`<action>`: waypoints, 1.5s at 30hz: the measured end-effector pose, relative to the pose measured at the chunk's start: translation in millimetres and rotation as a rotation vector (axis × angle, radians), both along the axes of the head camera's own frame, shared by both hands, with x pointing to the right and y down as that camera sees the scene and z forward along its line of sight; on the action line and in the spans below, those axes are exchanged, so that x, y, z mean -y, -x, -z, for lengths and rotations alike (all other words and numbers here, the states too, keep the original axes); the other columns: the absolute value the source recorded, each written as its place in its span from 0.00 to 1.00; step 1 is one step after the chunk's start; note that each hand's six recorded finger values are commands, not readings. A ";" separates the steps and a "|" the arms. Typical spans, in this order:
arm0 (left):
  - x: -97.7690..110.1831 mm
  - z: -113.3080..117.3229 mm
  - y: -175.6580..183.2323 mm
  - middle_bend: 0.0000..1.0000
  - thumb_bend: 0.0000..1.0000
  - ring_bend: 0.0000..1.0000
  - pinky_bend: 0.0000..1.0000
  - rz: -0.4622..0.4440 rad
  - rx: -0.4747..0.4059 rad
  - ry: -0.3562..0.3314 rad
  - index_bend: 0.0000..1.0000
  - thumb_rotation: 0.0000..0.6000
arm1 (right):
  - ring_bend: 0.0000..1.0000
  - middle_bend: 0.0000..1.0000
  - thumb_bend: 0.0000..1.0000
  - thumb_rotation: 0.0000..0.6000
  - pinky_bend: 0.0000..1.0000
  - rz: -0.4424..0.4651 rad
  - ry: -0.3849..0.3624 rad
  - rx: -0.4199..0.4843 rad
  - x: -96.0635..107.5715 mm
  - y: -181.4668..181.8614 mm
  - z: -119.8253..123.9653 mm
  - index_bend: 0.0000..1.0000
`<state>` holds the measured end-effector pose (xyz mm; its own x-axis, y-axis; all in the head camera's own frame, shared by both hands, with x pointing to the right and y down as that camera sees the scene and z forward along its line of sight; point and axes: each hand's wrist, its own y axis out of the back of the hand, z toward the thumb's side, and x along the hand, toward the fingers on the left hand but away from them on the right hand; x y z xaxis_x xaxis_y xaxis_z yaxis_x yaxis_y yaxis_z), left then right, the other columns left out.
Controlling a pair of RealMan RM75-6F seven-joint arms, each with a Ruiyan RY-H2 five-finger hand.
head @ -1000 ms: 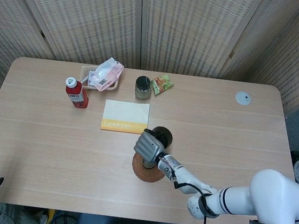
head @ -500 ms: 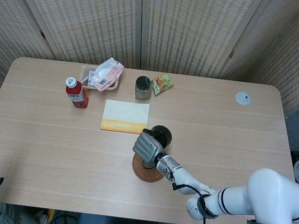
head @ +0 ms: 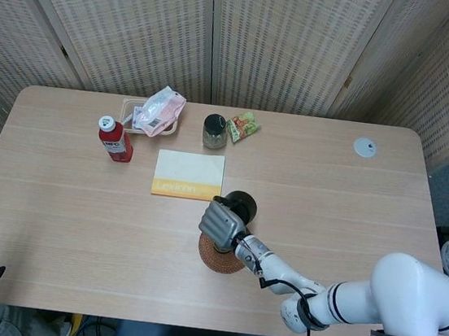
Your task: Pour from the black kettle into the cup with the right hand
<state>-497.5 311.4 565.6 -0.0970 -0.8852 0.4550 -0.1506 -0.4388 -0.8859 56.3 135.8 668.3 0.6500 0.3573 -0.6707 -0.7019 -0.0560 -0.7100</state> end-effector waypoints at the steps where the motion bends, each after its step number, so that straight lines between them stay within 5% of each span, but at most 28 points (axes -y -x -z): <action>1: 0.1 -0.2 -0.2 0.03 0.25 0.10 0.01 -0.001 0.000 0.001 0.09 1.00 | 0.98 1.00 0.84 0.78 0.50 -0.006 0.005 0.002 -0.2 -0.9 -0.3 1.00; 21: 2.2 -0.6 -7.7 0.03 0.25 0.10 0.01 -0.020 0.001 0.009 0.09 1.00 | 0.98 1.00 0.84 0.78 0.50 -0.211 0.164 0.091 5.2 -18.7 3.9 1.00; 35: 9.7 -2.7 -19.1 0.03 0.25 0.10 0.01 -0.057 -0.006 0.017 0.09 1.00 | 0.98 1.00 0.83 0.78 0.50 -0.550 0.363 0.223 30.0 -60.4 11.1 1.00; 45: 11.8 -7.1 -23.4 0.03 0.25 0.10 0.01 -0.069 -0.010 0.027 0.09 1.00 | 0.97 0.99 0.82 0.79 0.50 -0.778 0.412 0.258 57.5 -117.0 -2.9 1.00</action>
